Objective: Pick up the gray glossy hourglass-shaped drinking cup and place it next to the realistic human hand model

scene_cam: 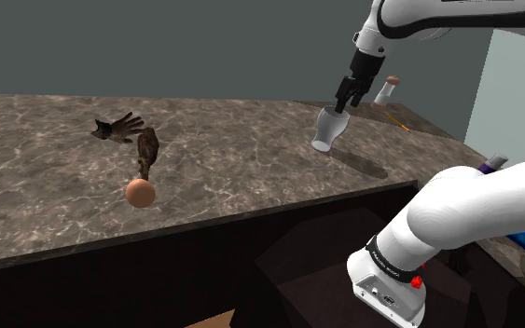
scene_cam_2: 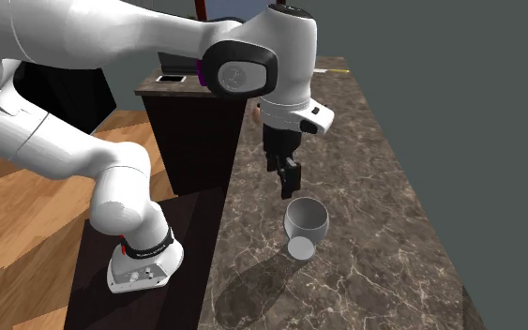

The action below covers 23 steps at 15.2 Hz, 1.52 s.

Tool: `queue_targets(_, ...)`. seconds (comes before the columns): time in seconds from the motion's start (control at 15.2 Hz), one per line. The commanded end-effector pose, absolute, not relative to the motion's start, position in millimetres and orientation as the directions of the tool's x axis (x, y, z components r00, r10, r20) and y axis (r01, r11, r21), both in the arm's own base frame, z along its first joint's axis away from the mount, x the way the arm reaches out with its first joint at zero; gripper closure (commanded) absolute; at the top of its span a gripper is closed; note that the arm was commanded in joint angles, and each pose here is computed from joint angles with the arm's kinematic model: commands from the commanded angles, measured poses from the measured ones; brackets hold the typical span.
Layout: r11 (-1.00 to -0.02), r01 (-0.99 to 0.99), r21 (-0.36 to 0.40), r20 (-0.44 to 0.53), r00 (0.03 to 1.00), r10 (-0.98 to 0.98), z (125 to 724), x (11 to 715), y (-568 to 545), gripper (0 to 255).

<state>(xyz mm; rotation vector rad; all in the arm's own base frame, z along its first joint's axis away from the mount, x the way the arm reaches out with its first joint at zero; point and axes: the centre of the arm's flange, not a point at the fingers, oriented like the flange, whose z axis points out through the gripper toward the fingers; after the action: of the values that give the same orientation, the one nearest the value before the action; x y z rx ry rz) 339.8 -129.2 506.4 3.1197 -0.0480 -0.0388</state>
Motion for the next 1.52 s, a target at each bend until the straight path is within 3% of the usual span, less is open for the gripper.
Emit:
queue_targets(0.0, -0.999, -0.031, 0.029, -0.016, 0.999, -0.031, 496, 349, -152, 0)
queue_targets(0.46, -0.998, -0.036, 0.051, 0.008, 0.999, -0.035, 467, 377, -230, 0)
queue_targets(0.99, -0.998, -0.036, 0.052, 0.009, 0.999, -0.035, 425, 379, -235, 0)
queue_targets(1.45, -0.998, -0.036, 0.052, 0.009, 0.999, -0.035, 425, 379, -235, 0)
